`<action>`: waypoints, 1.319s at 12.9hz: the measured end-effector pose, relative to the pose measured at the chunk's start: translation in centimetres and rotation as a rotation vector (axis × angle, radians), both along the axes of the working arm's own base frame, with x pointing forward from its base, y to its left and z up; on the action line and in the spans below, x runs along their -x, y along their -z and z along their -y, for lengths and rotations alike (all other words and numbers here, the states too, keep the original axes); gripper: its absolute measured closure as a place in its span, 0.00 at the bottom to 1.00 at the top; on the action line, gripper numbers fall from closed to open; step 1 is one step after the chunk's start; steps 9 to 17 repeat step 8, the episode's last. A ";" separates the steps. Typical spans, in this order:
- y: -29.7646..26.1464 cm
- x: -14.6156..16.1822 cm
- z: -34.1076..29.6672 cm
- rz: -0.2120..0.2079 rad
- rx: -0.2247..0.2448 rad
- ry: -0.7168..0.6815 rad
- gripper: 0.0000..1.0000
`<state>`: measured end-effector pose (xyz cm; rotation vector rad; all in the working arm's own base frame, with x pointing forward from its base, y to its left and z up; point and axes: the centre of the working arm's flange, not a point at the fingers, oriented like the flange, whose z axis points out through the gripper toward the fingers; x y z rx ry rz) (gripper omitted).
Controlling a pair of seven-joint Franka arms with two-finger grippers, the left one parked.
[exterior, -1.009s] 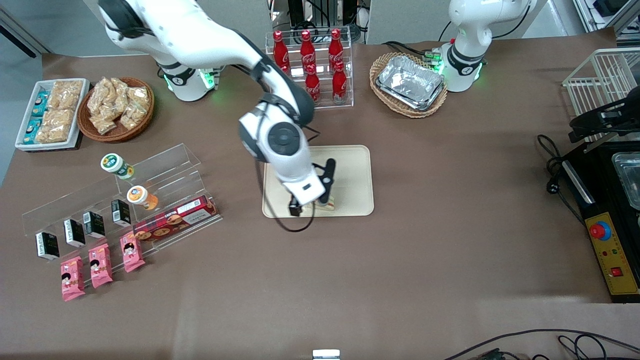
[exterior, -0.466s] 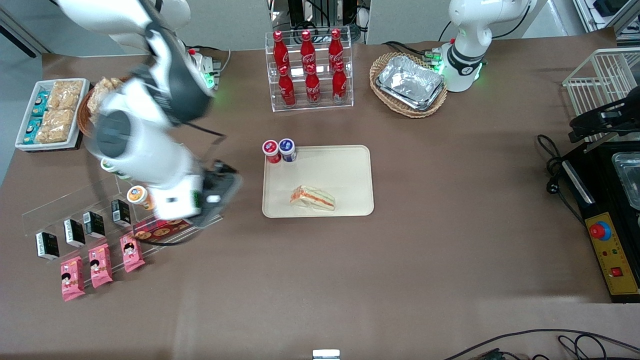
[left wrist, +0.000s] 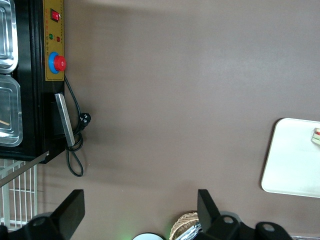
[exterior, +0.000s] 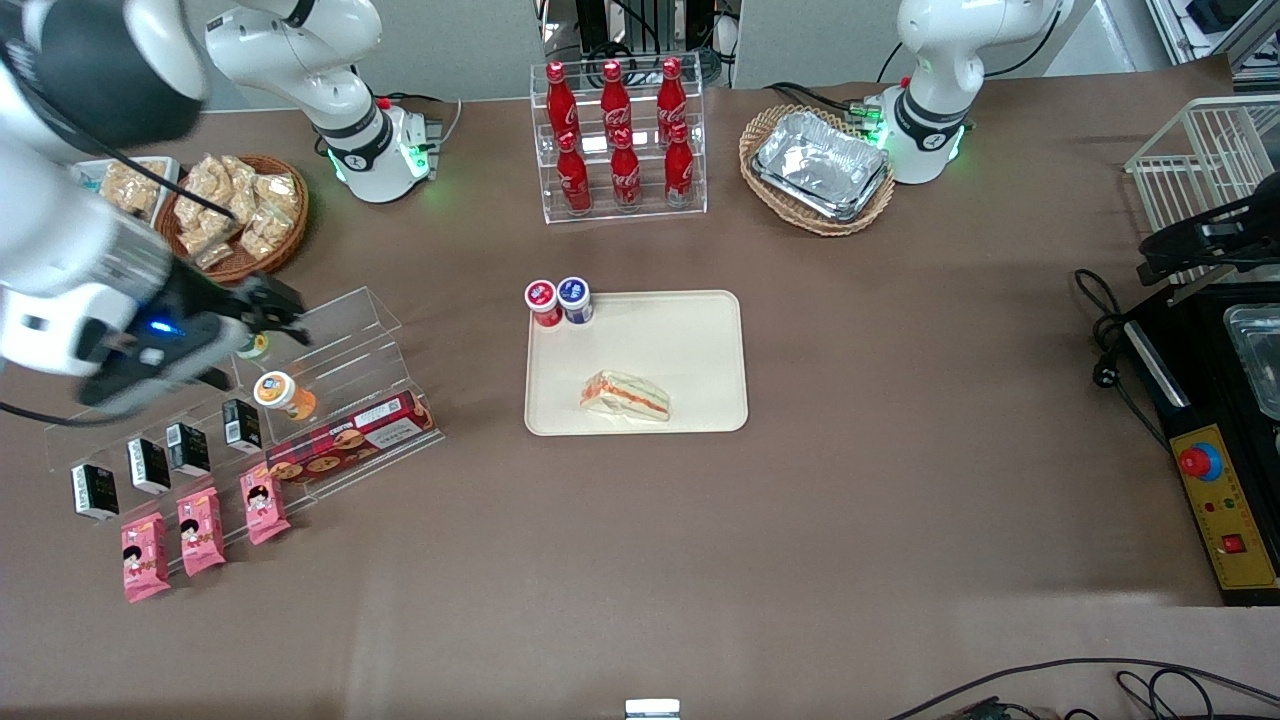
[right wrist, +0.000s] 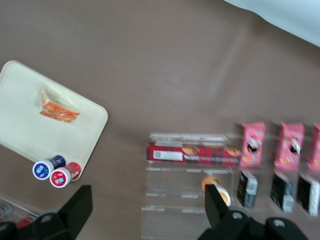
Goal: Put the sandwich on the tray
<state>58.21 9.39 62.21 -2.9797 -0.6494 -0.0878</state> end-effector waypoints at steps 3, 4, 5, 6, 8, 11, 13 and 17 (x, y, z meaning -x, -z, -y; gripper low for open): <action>-2.4 1.6 5.8 -0.013 0.005 0.169 0.00; -2.7 1.8 7.1 -0.018 0.022 0.205 0.00; -2.7 1.9 7.8 -0.019 0.049 0.247 0.00; -2.5 1.8 8.0 -0.023 0.064 0.289 0.00; -2.4 1.8 9.0 -0.027 0.075 0.354 0.00; -2.4 1.8 9.0 -0.027 0.075 0.354 0.00; -2.4 1.8 9.0 -0.027 0.075 0.354 0.00; -2.4 1.8 9.0 -0.027 0.075 0.354 0.00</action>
